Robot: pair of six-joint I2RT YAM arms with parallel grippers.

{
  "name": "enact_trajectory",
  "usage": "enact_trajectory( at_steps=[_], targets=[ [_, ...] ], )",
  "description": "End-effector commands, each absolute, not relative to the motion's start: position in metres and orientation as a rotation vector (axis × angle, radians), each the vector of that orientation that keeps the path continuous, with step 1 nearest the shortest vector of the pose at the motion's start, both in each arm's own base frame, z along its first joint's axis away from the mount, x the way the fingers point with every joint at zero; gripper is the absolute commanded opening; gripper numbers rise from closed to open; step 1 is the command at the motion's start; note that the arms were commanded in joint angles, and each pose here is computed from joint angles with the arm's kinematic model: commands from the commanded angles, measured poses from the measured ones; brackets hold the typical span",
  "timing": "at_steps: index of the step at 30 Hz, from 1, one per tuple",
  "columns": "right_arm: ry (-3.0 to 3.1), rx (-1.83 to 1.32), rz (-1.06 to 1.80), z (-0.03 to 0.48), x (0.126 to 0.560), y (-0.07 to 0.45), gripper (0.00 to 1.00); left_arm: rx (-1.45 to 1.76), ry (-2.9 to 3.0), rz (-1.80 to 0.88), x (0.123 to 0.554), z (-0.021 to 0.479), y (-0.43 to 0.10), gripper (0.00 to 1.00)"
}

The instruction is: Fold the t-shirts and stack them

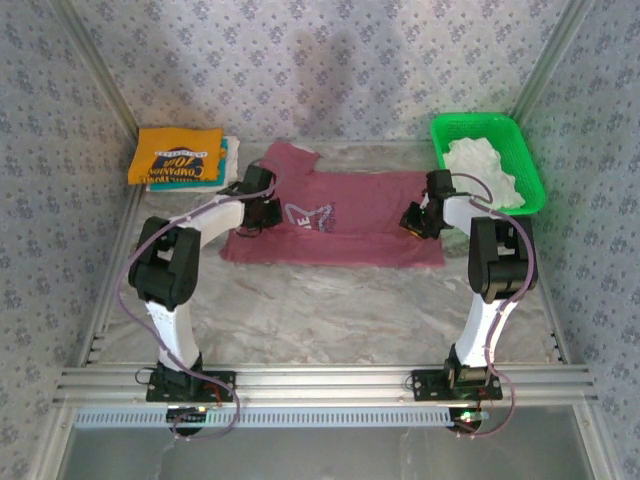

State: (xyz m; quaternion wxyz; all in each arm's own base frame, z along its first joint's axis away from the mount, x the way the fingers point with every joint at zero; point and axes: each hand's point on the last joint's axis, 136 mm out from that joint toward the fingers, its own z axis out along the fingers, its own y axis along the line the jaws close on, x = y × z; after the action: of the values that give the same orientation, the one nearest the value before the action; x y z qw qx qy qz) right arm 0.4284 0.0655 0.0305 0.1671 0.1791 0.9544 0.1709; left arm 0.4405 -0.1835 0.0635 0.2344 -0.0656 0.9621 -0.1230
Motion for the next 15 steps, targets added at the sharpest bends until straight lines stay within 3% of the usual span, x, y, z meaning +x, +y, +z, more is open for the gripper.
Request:
enact_trajectory(
  at_steps=[1,4,8,15],
  targets=[
    [2.705,0.501,0.520,0.042,0.425,0.067,0.31,-0.076,2.672,-0.261,0.452,0.064,-0.193,0.09],
    [2.701,0.500,0.524,0.043,0.426,0.068,0.32,0.005,2.659,-0.184,0.469,0.072,-0.203,0.15],
    [2.705,0.494,0.528,0.044,0.424,0.069,0.32,0.100,2.601,-0.064,0.491,0.097,-0.213,0.38],
    [2.737,0.488,0.525,0.039,0.411,0.068,0.32,0.114,2.417,-0.190,0.491,0.155,-0.231,0.38]
  ],
)
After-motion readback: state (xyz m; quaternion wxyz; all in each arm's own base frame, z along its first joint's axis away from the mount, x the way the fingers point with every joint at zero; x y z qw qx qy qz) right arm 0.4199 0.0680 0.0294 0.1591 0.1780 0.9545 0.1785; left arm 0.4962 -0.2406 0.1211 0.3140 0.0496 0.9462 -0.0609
